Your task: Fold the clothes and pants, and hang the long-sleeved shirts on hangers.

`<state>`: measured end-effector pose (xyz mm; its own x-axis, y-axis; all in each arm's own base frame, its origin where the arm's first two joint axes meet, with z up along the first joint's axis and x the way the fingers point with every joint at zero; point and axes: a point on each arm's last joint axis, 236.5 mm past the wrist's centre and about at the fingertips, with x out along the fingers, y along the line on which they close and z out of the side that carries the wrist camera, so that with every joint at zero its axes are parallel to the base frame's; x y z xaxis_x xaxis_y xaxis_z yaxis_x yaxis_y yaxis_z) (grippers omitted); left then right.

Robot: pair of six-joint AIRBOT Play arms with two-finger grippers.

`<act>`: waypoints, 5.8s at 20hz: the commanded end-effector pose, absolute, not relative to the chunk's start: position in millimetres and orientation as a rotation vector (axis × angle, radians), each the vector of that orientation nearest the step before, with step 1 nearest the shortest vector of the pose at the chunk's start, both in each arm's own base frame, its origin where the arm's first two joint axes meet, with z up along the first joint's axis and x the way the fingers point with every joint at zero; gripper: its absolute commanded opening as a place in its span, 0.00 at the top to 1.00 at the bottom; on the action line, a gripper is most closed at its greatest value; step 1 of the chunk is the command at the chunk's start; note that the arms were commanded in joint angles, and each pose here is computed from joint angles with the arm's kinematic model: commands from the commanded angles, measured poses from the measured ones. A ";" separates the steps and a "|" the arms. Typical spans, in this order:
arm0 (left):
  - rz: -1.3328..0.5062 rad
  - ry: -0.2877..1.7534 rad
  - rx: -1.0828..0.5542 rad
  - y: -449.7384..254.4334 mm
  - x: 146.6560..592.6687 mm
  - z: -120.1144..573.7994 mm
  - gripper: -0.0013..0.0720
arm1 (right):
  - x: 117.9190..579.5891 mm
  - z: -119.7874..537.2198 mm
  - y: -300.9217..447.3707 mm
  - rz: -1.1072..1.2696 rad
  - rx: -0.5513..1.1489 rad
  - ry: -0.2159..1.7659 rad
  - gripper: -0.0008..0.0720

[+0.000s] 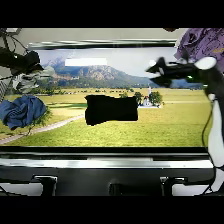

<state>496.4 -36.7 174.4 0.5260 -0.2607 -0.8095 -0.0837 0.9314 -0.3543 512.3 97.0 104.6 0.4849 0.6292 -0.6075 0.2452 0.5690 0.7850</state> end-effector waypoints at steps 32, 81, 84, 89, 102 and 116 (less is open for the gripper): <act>-0.108 1.019 -0.375 -36.7 496.7 173.5 0.96 | 526.2 -0.1 124.0 0.409 1.108 1.238 0.95; -0.108 1.035 -0.377 -37.2 493.5 172.0 0.96 | 185.5 -40.7 -264.3 -1.131 1.106 1.076 0.95; -0.107 1.036 -0.384 -37.9 493.6 172.0 0.96 | 164.0 -48.2 -256.1 -1.177 1.080 1.141 0.95; -0.102 1.036 -0.391 -37.7 493.7 172.0 0.96 | 142.3 -54.1 -253.4 -1.228 1.035 1.214 0.95; -0.094 1.079 -0.403 -38.6 484.8 167.7 0.96 | 187.7 24.2 -306.0 -1.232 0.984 0.796 0.50; -0.121 1.106 -0.265 -70.6 355.9 134.1 0.96 | 383.5 79.3 143.1 0.193 0.242 0.967 0.95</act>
